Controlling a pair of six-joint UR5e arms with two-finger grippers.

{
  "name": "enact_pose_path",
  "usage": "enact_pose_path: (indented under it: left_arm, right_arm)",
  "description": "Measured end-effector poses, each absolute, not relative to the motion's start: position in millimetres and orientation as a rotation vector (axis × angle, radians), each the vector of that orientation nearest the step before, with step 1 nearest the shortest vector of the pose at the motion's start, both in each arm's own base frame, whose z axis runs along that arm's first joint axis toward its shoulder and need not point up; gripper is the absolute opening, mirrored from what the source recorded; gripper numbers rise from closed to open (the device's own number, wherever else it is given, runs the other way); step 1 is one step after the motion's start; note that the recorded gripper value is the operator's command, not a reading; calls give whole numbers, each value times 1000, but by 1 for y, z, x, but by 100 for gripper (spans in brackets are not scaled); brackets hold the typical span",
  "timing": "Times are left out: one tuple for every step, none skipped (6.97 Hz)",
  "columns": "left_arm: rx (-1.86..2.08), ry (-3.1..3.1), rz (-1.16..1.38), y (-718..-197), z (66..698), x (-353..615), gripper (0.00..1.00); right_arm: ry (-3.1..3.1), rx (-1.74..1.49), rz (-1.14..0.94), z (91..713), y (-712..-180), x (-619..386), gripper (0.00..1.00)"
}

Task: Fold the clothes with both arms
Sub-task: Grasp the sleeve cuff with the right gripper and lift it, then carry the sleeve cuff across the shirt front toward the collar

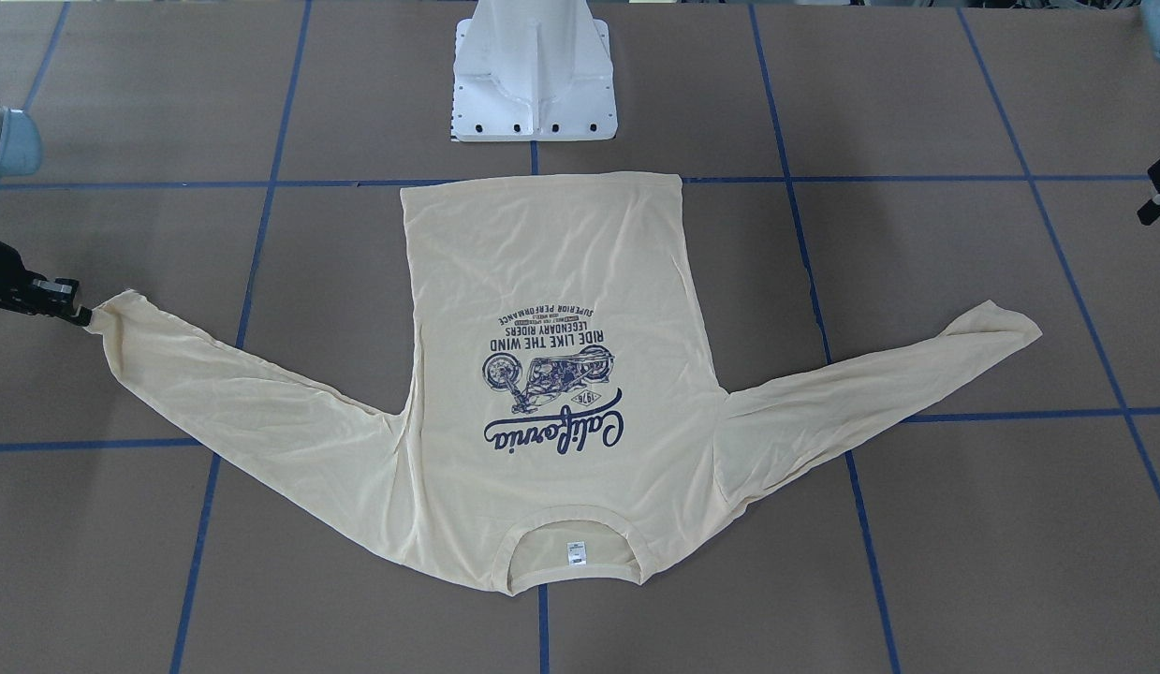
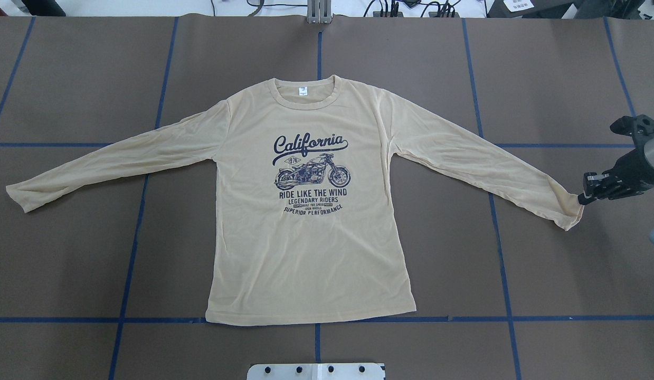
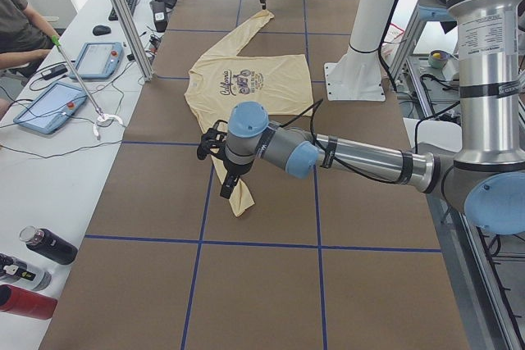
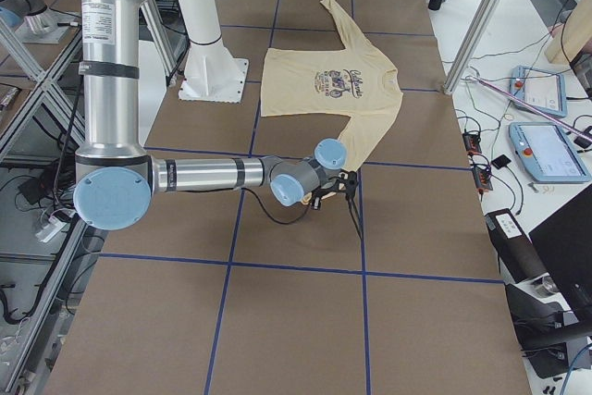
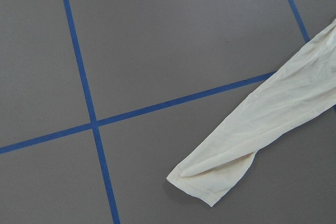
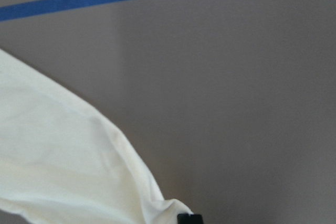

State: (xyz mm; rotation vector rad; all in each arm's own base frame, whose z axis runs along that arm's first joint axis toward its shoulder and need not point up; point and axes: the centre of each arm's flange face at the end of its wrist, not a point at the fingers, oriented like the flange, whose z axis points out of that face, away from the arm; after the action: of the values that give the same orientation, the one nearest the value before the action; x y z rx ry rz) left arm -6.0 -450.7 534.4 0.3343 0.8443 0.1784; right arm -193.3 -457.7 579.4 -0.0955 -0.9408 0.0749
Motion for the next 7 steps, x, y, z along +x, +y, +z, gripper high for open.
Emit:
enact_pose_path:
  left_arm:
    - [337,844,180,-451,533,-6,100]
    - [338,844,182,-451,533,-6,100]
    - [344,845,184,-451,533,-6,100]
    - [353,845,188,-452,533,-6,100]
    - [357,845,190,-452,533,-6,100]
    - [359,846,191,-452,533,-6,100]
    - [359,846,191,-452,534,-6,100]
  right_arm:
    - [-971,-80,106,538,-464,-198,0]
    - [-998,-77,153,494,-485,-214,0]
    - [-1007,-89,196,445,-513,-241,0]
    - [-994,-98,227,393,-539,-274,0]
    - [-979,-100,251,352,-554,-306,0]
    - [-975,-106,286,316,-564,-338,0]
    - [-981,-116,316,287,-568,-367,0]
